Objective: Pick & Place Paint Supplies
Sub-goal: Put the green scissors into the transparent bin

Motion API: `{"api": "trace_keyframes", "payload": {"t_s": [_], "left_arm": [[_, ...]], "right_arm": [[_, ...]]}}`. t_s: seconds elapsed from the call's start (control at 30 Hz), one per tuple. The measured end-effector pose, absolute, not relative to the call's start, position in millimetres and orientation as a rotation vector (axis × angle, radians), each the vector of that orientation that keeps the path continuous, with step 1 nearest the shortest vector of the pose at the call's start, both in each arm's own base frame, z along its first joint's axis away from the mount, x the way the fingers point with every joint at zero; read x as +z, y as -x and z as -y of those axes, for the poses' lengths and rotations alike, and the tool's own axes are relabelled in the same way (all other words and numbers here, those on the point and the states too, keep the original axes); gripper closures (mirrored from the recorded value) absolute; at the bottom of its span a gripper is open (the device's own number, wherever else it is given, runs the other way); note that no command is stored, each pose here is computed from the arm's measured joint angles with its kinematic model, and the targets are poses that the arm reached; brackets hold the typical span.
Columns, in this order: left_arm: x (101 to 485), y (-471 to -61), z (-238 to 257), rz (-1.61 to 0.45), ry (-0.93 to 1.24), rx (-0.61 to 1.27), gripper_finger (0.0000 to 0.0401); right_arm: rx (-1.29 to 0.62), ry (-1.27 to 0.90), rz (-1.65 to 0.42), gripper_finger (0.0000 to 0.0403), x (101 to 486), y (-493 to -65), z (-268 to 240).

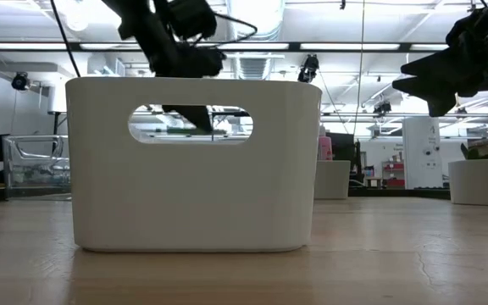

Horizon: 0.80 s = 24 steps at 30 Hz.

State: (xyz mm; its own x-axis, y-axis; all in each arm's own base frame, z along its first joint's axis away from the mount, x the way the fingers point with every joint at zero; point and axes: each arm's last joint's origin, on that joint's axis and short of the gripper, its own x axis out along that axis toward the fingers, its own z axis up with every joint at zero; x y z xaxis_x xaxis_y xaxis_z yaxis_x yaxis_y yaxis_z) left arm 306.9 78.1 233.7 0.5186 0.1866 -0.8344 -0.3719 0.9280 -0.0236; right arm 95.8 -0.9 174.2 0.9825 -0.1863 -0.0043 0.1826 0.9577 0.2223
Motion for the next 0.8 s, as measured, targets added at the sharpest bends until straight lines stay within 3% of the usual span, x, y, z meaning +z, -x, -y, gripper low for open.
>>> {"api": "trace_keyframes", "payload": {"t_s": [0.2, 0.43, 0.8], "left_arm": [[267.5, -292.2, -82.6, -0.87, 0.298, 0.594, 0.0375], [295.3, -246.1, -83.6, -0.691, 0.41, 0.918, 0.0375], [277.2, -182.4, -93.1, -0.565, 0.565, 1.201, 0.0375]], "right_arm": [[-0.188, -0.224, 0.016, 0.0209, 174.1, -95.8, 0.9], [-0.189, -0.224, 0.017, 0.0209, 174.2, -95.8, 0.9], [-0.189, -0.223, 0.016, 0.0209, 174.1, -95.8, 0.9]]}}
